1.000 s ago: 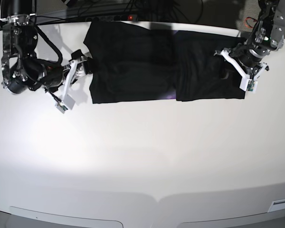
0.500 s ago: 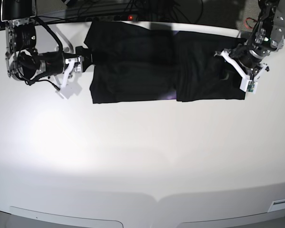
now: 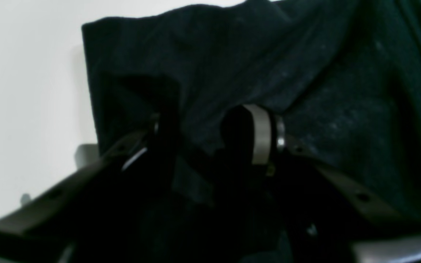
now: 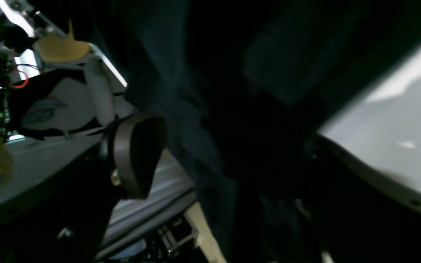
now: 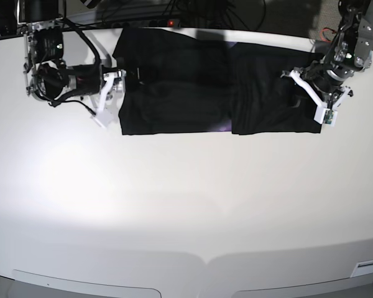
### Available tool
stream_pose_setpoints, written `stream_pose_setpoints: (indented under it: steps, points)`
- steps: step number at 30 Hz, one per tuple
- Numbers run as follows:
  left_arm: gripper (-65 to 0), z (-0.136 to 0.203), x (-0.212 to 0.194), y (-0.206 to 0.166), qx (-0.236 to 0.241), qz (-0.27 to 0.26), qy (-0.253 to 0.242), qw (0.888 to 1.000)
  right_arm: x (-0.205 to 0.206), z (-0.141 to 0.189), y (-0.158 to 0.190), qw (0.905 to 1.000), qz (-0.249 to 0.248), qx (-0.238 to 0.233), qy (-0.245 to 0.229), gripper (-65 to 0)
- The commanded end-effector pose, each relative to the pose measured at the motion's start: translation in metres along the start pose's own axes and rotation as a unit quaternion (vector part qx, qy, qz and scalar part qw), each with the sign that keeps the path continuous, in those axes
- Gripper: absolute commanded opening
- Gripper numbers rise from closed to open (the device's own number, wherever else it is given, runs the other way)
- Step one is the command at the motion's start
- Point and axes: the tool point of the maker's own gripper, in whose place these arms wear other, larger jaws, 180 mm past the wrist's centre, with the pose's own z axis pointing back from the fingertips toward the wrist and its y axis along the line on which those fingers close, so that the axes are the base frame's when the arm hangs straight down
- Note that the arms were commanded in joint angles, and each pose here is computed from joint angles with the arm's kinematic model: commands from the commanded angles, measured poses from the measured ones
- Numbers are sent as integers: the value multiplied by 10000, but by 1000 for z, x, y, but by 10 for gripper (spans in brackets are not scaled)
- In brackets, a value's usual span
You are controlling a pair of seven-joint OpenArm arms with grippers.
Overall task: Fold the T-shirt properly
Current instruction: 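Grasp the strip ends with both grippers, then fold the right gripper's strip end over toward the left gripper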
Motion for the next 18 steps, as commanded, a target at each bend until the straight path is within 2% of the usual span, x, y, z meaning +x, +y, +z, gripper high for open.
stream_pose_setpoints:
  steps: [1,4,6,11,15,17,18]
  points:
    - [-377,2,-5,7,98,-48,159,9998,8,4,1,9999,126,-10,-91,-180]
    - [-377,2,-5,7,98,-48,159,9998,10,2,3,9998,124,18,-150,-188]
    - [-377,2,-6,6,97,-46,169,9998,13,2,3,9997,134,17,-224,-223]
    - [-377,2,-8,6,97,-45,213,9997,25,3,-9,9978,193,-320,-541,-440]
    - [-377,2,-8,6,97,-45,213,9997,31,4,-15,9959,243,-505,-717,-567]
    - [-377,2,-8,6,97,-45,213,9997,31,4,-15,9959,242,-504,-718,-650]
    - [-378,2,-8,7,98,-47,209,9997,31,4,-15,9958,245,-505,-717,-650]
